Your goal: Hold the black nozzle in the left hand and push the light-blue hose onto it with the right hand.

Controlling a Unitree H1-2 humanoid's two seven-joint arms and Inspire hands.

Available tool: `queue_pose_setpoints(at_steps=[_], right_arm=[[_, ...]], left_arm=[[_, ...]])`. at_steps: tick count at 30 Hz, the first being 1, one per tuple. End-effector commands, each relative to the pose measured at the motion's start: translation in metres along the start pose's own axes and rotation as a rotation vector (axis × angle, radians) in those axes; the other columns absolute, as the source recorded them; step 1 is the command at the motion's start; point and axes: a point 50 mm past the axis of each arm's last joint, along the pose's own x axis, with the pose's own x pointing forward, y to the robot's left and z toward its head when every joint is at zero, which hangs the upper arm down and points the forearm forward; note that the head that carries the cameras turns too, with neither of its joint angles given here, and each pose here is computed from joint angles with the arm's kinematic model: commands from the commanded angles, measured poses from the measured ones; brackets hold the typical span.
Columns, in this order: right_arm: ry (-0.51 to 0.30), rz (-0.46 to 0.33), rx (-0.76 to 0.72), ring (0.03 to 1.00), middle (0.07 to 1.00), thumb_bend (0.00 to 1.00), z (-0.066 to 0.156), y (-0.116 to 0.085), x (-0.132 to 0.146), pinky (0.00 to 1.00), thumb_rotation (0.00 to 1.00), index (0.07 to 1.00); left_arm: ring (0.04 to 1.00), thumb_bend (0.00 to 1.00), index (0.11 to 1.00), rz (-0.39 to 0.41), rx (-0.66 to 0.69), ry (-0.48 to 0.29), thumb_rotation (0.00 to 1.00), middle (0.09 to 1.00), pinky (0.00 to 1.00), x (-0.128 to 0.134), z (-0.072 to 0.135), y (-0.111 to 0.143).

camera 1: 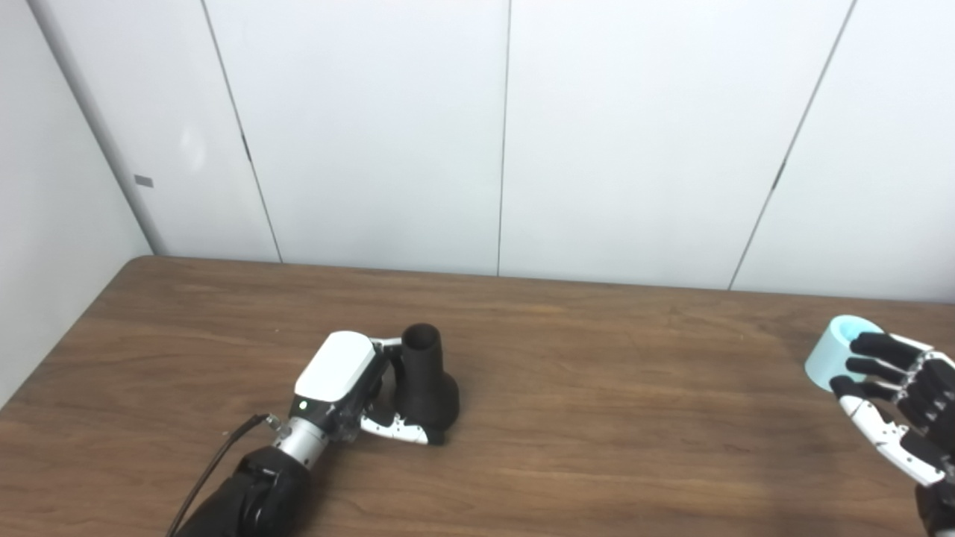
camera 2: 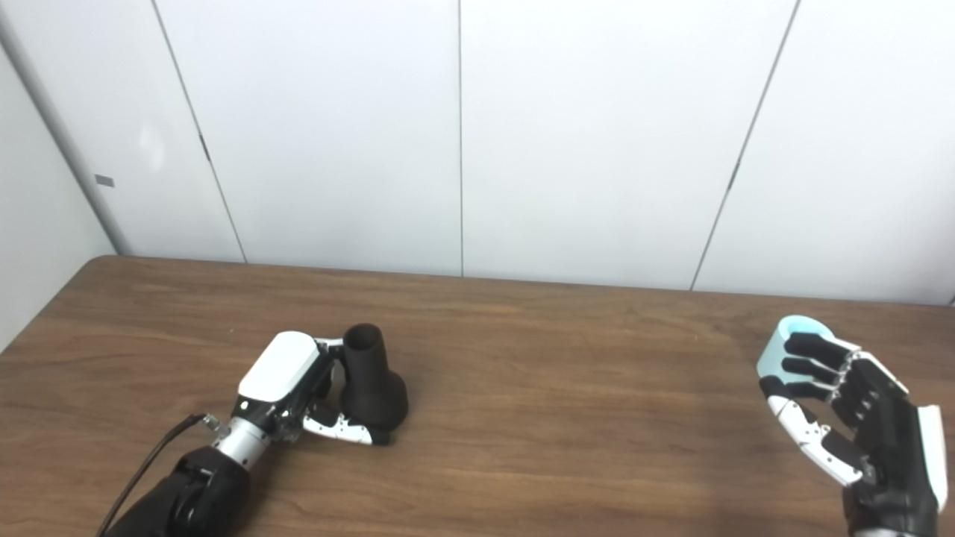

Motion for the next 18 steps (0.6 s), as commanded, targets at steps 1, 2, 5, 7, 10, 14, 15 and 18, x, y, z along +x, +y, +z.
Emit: queue_pose_setpoints(at_steps=[1,2,5,7,10,14,15,18], right_arm=[[-0.125,-0.048,-0.019,0.64,0.659,0.25,0.018,-0.01,0.013,0.52,0.0,0.617],[-0.132,-0.057,-0.023,0.637,0.657,0.25,0.018,-0.012,0.015,0.52,0.0,0.614],[-0.15,-0.101,-0.03,0.645,0.662,0.26,0.021,-0.015,0.021,0.53,0.01,0.619],[-0.166,-0.128,-0.038,0.648,0.666,0.3,0.024,-0.016,0.026,0.53,0.07,0.62],[-0.171,-0.166,-0.068,0.678,0.684,0.4,0.029,-0.017,0.033,0.55,0.19,0.614],[-0.141,-0.225,-0.128,0.741,0.733,0.64,0.026,-0.022,0.047,0.61,0.26,0.662],[-0.126,-0.232,-0.147,0.76,0.757,0.68,0.025,-0.023,0.051,0.63,0.26,0.699],[-0.109,-0.233,-0.187,0.797,0.81,0.76,0.023,-0.023,0.058,0.69,0.29,0.775]], left_arm=[[0.107,0.52,0.481,-0.035,-0.028,-0.018,0.04,0.182,0.07,-0.008,0.017,-0.026],[0.104,0.52,0.481,-0.038,-0.021,-0.034,0.04,0.168,0.06,-0.008,0.021,-0.03],[0.099,0.52,0.481,-0.032,-0.026,-0.094,0.04,0.152,0.06,-0.007,0.034,-0.041],[0.108,0.52,0.481,-0.031,-0.017,-0.133,0.04,0.161,0.07,-0.006,0.042,-0.048],[0.113,0.52,0.481,-0.025,-0.017,-0.174,0.04,0.177,0.07,-0.004,0.053,-0.055],[0.109,0.52,0.48,-0.011,-0.02,-0.211,0.04,0.172,0.07,-0.003,0.063,-0.063],[0.112,0.52,0.48,-0.013,-0.022,-0.215,0.04,0.175,0.07,-0.003,0.065,-0.064],[0.121,0.52,0.48,-0.015,-0.026,-0.221,0.04,0.191,0.08,-0.003,0.069,-0.066]])
